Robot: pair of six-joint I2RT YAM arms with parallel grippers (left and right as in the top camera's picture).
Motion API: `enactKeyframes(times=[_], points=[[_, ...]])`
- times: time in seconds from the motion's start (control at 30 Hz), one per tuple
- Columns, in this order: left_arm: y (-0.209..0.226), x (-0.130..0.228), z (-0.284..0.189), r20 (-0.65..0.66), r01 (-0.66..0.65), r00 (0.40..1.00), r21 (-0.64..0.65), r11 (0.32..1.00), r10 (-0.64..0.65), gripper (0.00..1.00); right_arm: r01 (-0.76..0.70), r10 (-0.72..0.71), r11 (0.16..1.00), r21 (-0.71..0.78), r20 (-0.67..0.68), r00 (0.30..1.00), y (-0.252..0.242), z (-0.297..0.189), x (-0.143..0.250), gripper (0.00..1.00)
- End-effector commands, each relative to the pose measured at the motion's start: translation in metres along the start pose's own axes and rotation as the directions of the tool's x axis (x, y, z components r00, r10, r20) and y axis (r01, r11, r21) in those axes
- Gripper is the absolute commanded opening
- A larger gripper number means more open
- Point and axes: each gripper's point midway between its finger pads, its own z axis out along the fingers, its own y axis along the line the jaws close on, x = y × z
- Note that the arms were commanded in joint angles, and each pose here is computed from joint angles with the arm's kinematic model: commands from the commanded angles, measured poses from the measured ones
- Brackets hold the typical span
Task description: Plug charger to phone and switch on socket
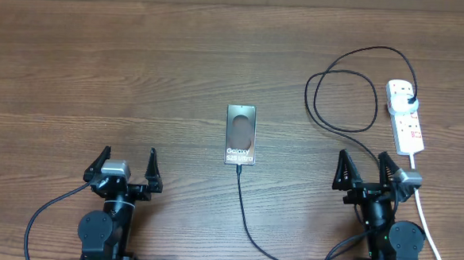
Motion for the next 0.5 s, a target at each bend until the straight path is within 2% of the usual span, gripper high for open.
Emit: enactKeyframes(times=[0.0,0.47], points=[[-0.0010,0.0010,0.0000,0.002,-0.020,1.000,0.004,1.000,0.020,1.00,0.003,-0.003,0.999,0.032,0.002,1.000,-0.0043,0.0007,0.0048,1.00],[-0.0010,0.0011,0.0000,0.002,-0.020,1.000,0.004,1.000,0.020,1.00,0.003,-0.003,1.000,0.027,0.003,1.000,-0.0031,0.0007,0.0047,1.00]])
